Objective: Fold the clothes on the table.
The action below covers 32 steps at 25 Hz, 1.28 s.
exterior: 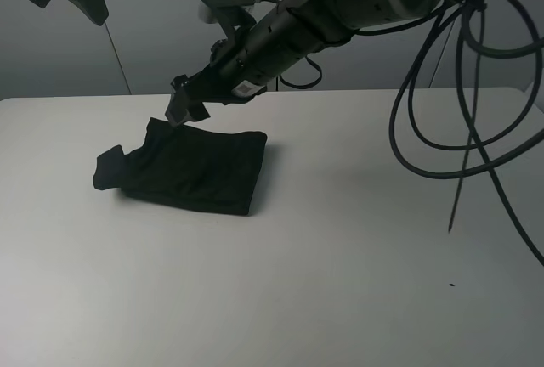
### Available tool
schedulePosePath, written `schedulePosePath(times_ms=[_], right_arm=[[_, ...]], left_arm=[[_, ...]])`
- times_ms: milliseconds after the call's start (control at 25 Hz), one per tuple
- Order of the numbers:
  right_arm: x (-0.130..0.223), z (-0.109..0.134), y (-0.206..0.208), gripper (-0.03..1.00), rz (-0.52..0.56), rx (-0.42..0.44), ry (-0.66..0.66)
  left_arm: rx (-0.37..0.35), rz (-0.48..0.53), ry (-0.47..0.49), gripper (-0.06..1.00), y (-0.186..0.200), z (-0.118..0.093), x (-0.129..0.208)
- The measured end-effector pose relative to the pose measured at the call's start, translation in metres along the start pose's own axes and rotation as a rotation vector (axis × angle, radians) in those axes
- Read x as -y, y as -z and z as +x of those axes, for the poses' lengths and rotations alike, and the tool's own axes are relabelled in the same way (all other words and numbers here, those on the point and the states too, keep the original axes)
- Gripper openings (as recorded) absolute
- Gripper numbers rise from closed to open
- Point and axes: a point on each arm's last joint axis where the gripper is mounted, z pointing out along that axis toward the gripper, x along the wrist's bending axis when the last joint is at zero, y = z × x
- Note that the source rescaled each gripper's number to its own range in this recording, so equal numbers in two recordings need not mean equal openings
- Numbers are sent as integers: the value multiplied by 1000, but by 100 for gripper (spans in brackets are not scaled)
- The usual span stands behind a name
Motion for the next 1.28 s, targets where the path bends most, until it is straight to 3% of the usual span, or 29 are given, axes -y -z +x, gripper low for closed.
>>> schedulePosePath(times_ms=[200, 360, 520, 880, 1280], right_arm=[[20, -25, 83, 100, 27, 160, -31], [31, -19, 150, 100, 13, 300, 0], [47, 6, 211, 100, 3, 421, 22], [114, 51, 289, 100, 28, 554, -66], [197, 93, 331, 100, -9, 562, -154]], left_arm=[[15, -63, 17, 99, 29, -1, 4], [12, -90, 20, 99, 52, -2, 25], [10, -110, 34, 99, 71, -6, 61], [4, -199, 73, 99, 116, -16, 147], [2, -261, 134, 99, 143, -29, 244]])
